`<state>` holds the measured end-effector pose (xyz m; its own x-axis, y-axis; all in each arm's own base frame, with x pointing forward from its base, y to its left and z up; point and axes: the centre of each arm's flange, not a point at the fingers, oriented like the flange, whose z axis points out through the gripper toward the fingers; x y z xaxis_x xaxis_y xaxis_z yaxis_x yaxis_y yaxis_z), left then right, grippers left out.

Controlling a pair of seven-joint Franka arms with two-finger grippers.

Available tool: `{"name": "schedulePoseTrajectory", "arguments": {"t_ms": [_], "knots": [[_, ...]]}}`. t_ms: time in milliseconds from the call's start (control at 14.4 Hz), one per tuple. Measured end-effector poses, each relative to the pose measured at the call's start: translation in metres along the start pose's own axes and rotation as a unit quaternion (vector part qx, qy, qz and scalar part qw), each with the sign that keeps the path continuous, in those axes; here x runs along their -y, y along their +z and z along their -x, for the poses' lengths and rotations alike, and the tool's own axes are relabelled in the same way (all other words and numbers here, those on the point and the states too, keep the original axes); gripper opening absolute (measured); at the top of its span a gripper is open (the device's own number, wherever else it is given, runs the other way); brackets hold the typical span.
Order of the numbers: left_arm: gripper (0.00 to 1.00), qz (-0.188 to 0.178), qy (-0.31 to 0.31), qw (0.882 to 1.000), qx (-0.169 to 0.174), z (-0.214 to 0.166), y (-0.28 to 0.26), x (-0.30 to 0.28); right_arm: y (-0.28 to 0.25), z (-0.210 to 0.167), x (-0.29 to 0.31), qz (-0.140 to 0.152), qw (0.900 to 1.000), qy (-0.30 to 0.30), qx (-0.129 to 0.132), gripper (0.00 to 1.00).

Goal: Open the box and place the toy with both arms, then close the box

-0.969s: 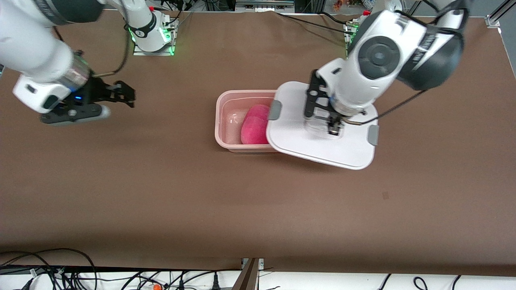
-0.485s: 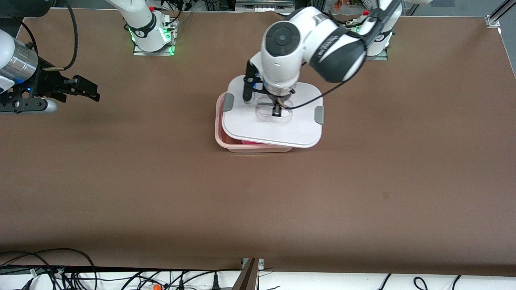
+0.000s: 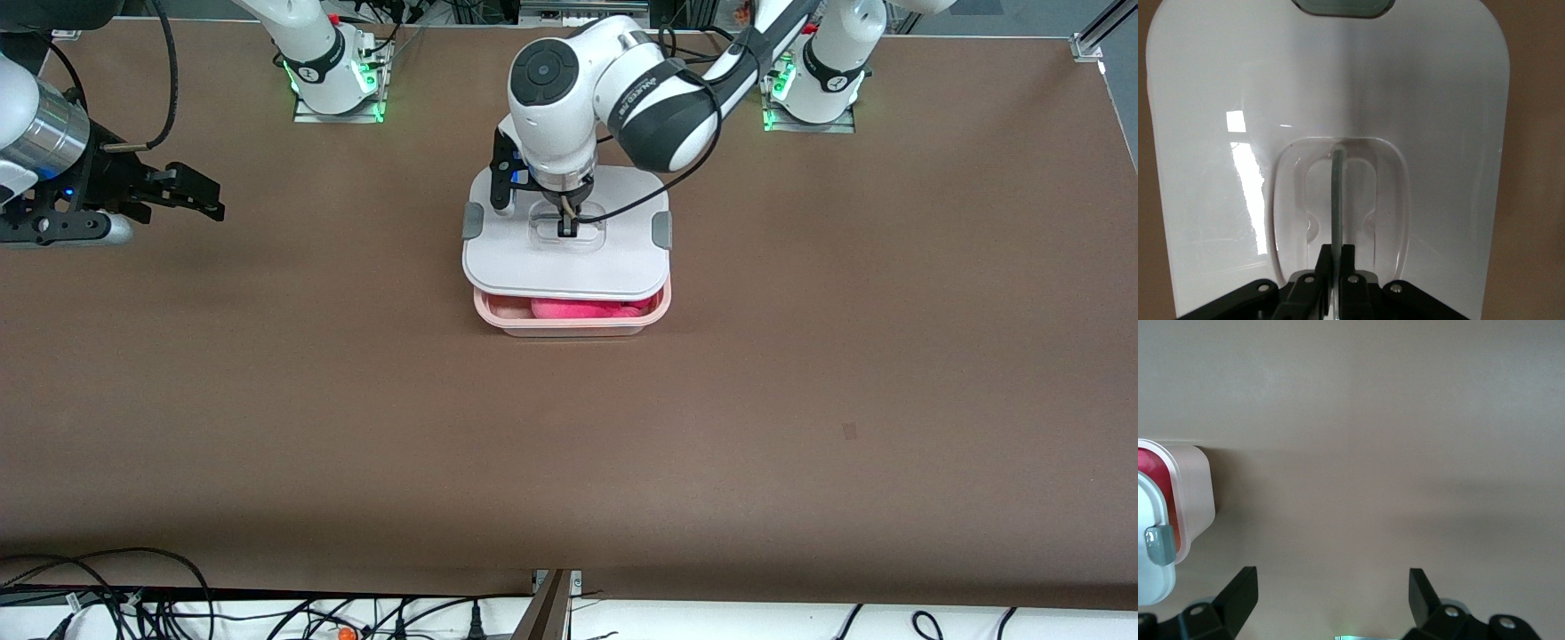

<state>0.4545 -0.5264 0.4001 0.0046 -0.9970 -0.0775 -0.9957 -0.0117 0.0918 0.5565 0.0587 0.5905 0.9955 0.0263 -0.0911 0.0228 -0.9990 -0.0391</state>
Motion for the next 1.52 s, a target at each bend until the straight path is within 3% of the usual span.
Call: {"name": "schedulePoseTrajectory", "arguments": {"t_ms": [485, 969, 1315, 1523], "knots": [[0.07, 0.0, -0.011, 1.0, 0.0, -0.002, 0.023, 0.011, -0.003, 0.012, -0.019, 0.001, 0.999, 0.016, 0.032, 1.0], [0.07, 0.0, -0.021, 1.0, 0.002, 0.002, 0.034, 0.022, -0.028, 0.033, -0.022, -0.004, 1.0, 0.016, 0.019, 1.0], [0.07, -0.001, -0.026, 1.0, -0.001, 0.004, 0.042, 0.03, 0.005, 0.018, 0.012, -0.011, 0.999, -0.009, 0.039, 1.0], [0.07, -0.001, -0.026, 1.0, -0.001, 0.004, 0.043, 0.03, 0.005, 0.019, 0.018, -0.007, 0.999, -0.014, 0.038, 1.0]]}}
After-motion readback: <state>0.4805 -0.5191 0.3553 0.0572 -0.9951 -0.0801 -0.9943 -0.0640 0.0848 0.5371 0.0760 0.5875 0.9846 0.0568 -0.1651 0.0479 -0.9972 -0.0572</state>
